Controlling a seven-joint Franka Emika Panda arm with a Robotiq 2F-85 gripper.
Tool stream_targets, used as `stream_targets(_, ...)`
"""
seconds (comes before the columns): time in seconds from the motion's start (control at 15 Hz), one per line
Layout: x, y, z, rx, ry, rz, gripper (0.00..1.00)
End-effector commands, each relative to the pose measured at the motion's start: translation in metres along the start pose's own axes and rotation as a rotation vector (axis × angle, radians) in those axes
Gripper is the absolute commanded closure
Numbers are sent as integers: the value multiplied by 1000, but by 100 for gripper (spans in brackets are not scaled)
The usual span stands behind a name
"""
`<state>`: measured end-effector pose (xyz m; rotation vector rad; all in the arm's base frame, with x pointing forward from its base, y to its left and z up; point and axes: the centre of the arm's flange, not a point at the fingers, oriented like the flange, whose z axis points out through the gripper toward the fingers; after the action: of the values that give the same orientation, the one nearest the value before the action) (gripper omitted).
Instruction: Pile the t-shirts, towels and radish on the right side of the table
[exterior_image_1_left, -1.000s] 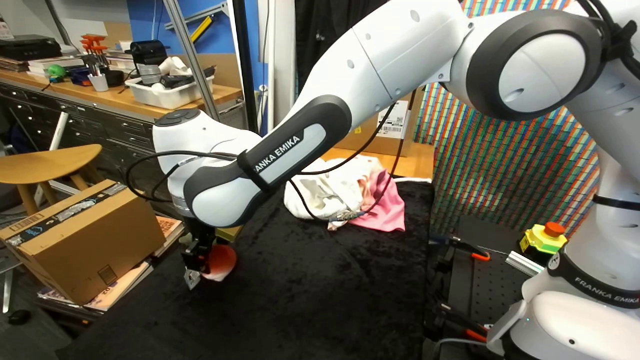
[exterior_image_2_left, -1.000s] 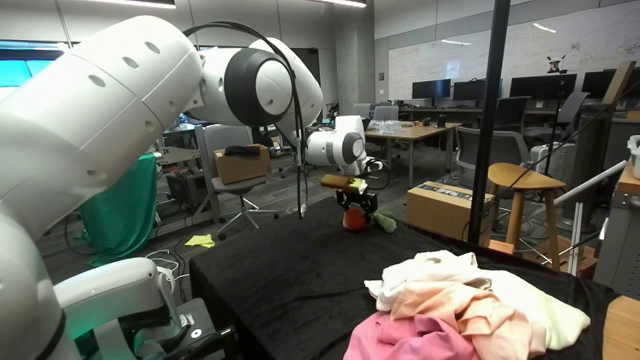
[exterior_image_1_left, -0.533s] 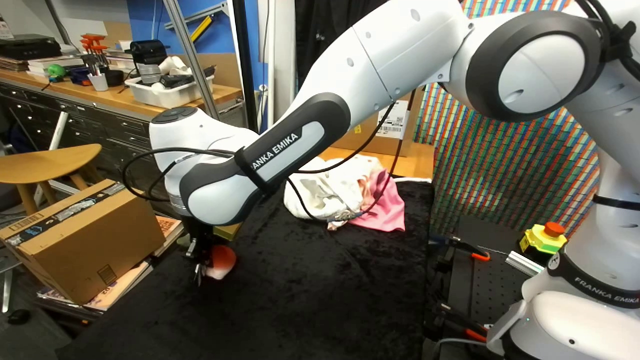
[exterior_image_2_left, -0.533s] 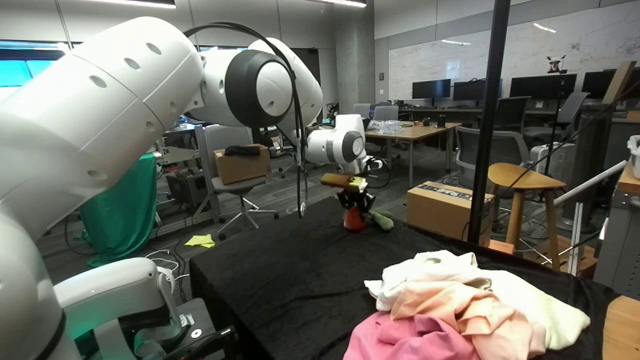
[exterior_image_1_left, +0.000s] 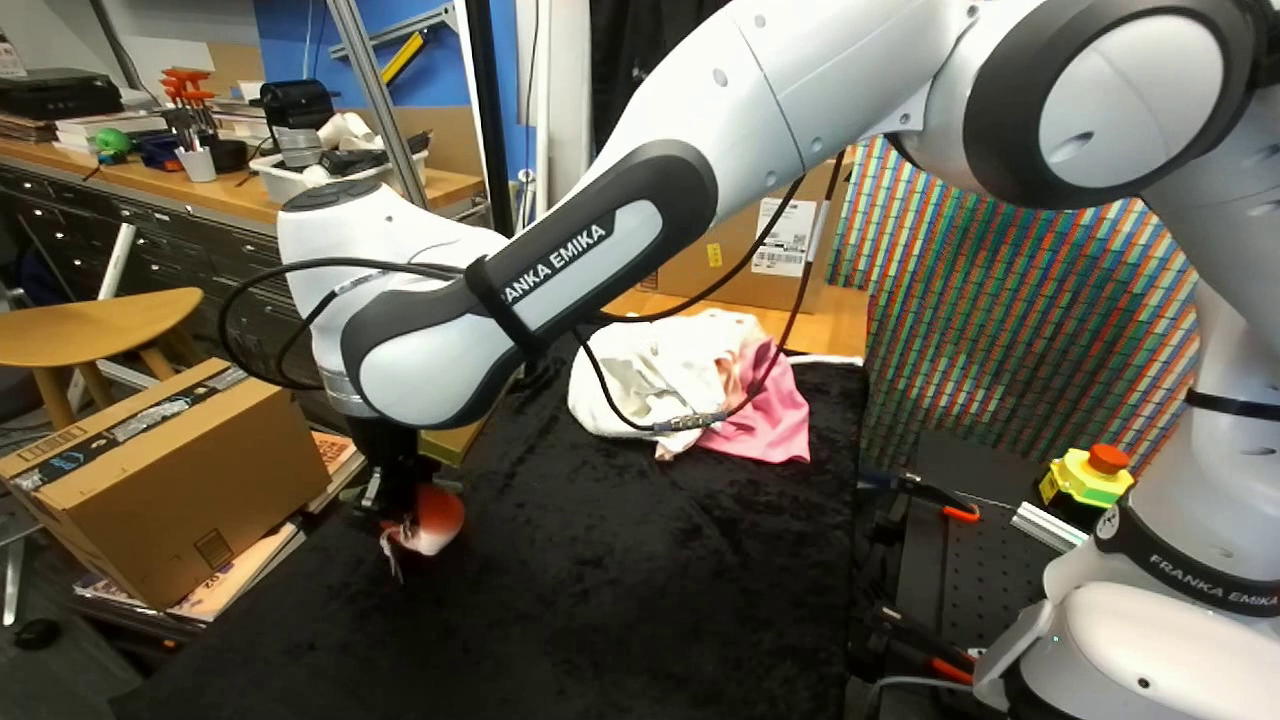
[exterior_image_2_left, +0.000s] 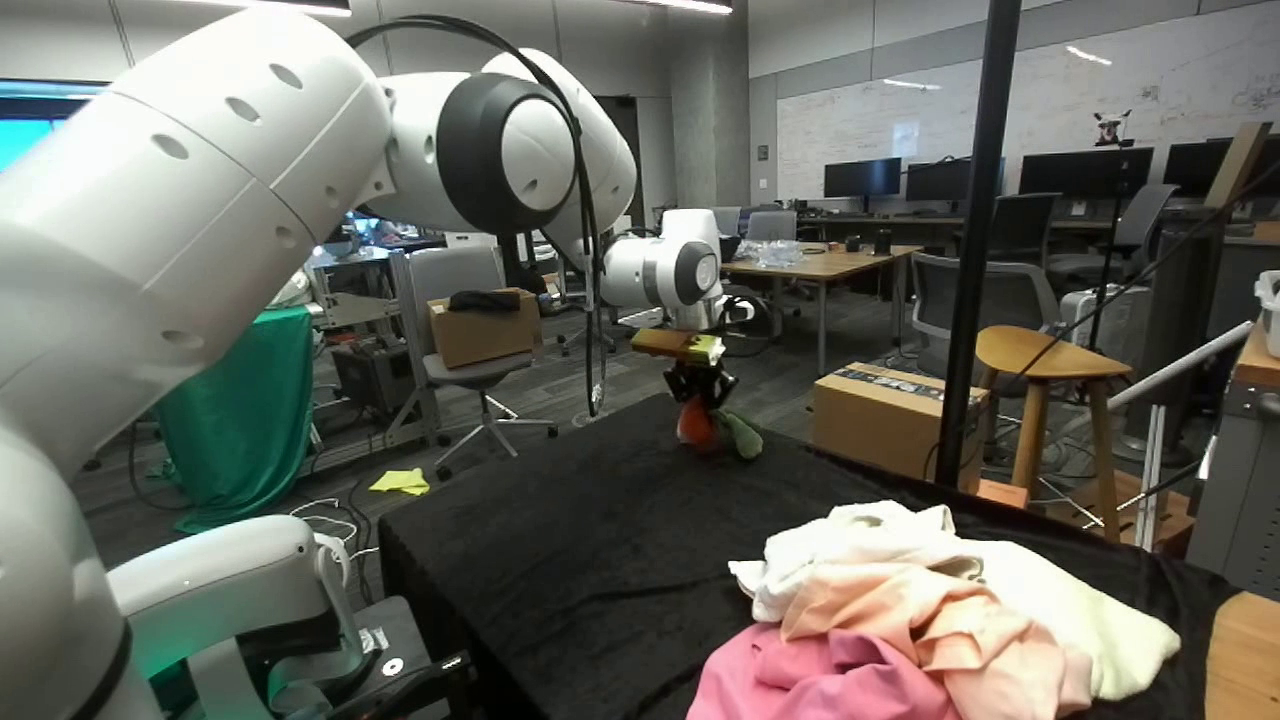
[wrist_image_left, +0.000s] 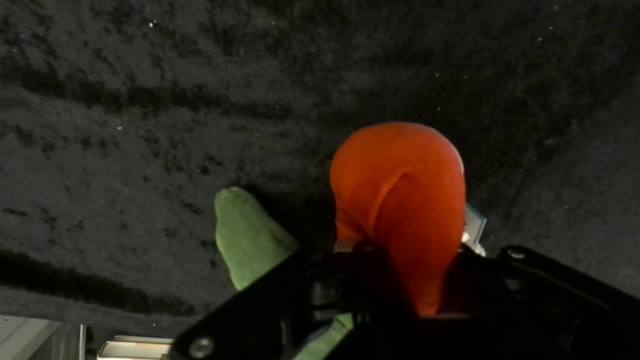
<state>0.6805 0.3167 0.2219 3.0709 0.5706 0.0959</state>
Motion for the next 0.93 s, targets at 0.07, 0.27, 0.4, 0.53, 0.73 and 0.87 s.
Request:
stream_targets(0.07,-43,16,-58,43,-7,15,91)
stream_targets(0.27,-66,36,-82,69,-5,55,91)
stream_targets(0.4,-87,54,-98,70,-9,98,91)
stream_targets(0.53,-108,72,-108,60,-11,145,91)
stream_targets(0.73,-140,102,-123,47,-7,225,91)
stream_targets(0.87,-163,124,-133,37,7,292,91)
